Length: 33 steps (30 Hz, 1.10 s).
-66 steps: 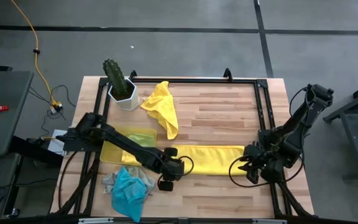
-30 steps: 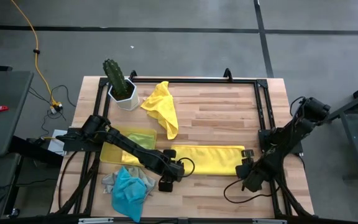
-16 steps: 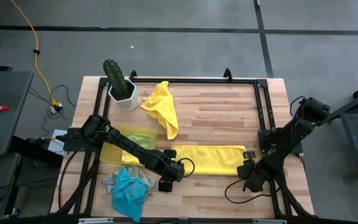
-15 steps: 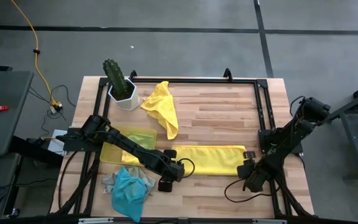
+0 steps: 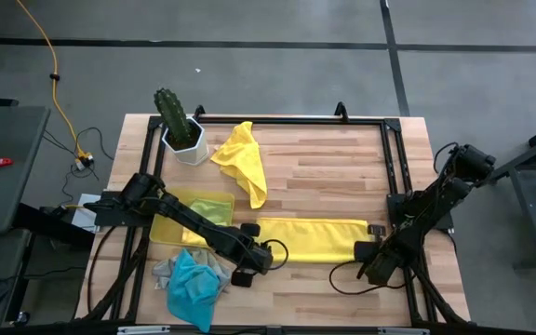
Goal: Fold microfiber towels
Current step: Fold the right yellow microfiber towel
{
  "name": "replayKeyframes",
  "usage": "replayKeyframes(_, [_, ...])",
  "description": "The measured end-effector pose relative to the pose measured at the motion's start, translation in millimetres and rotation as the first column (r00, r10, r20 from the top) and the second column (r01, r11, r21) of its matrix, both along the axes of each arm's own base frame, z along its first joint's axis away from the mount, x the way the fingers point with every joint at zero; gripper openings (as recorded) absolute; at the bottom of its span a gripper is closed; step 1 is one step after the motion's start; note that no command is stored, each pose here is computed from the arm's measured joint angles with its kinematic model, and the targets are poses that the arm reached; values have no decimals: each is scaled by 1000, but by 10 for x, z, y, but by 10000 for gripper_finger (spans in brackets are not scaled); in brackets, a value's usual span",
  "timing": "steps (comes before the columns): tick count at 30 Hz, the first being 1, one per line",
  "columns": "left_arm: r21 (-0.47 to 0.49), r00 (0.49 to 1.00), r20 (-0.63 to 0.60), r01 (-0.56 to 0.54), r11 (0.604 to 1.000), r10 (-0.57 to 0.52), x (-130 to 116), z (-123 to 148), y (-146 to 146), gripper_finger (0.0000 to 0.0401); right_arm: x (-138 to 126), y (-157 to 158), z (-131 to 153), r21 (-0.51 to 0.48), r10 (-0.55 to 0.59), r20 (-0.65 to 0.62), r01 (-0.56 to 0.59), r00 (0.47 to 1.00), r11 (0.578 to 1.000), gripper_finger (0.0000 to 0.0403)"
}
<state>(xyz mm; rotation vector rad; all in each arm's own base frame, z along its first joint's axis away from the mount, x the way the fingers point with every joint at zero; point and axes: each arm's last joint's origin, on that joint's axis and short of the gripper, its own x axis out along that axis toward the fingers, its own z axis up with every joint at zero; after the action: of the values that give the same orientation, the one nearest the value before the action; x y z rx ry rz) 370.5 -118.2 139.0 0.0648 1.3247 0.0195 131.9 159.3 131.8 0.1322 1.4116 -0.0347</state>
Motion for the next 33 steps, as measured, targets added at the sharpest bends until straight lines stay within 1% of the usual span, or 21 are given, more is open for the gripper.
replayKeyframes(1, [-3,1000,-16,-5,1000,5,-18,-3,-7,23,17,8,1,20,-15,6,14,1000,1000,10])
replayKeyframes(2, [-10,1000,-28,-11,1000,10,-31,-6,-17,12,38,18,4,44,-32,14,31,999,999,11])
replayKeyframes(3, [-20,999,-34,-18,1000,18,-39,-6,-32,10,56,24,8,61,-45,18,44,999,997,9])
replayKeyframes(6, [-37,999,-41,-27,999,25,-73,17,-93,6,110,44,15,133,-81,14,79,997,988,3])
replayKeyframes(11, [-136,998,-59,-34,990,26,-117,100,-169,2,172,76,67,259,-146,-3,142,989,955,1])
replayKeyframes(15, [-185,996,-76,-49,981,36,-148,175,-173,1,176,64,174,321,-173,11,160,985,933,1])
replayKeyframes(20, [-292,989,-107,-128,948,100,-144,279,-104,1,139,3,333,377,-210,20,188,977,907,0])
replayKeyframes(22, [-315,984,-126,-161,935,127,-154,317,-68,0,132,-22,387,402,-232,16,207,973,892,0])
replayKeyframes(24, [-338,982,-124,-178,924,143,-147,367,-28,0,116,-57,433,413,-254,7,229,967,881,0])
replayKeyframes(27, [-341,976,-133,-207,917,171,-143,387,33,0,127,-113,448,406,-292,-9,270,956,873,0])
replayKeyframes(33, [-352,946,-149,-322,879,287,-85,396,223,0,169,-259,401,329,-367,-51,363,929,872,0])
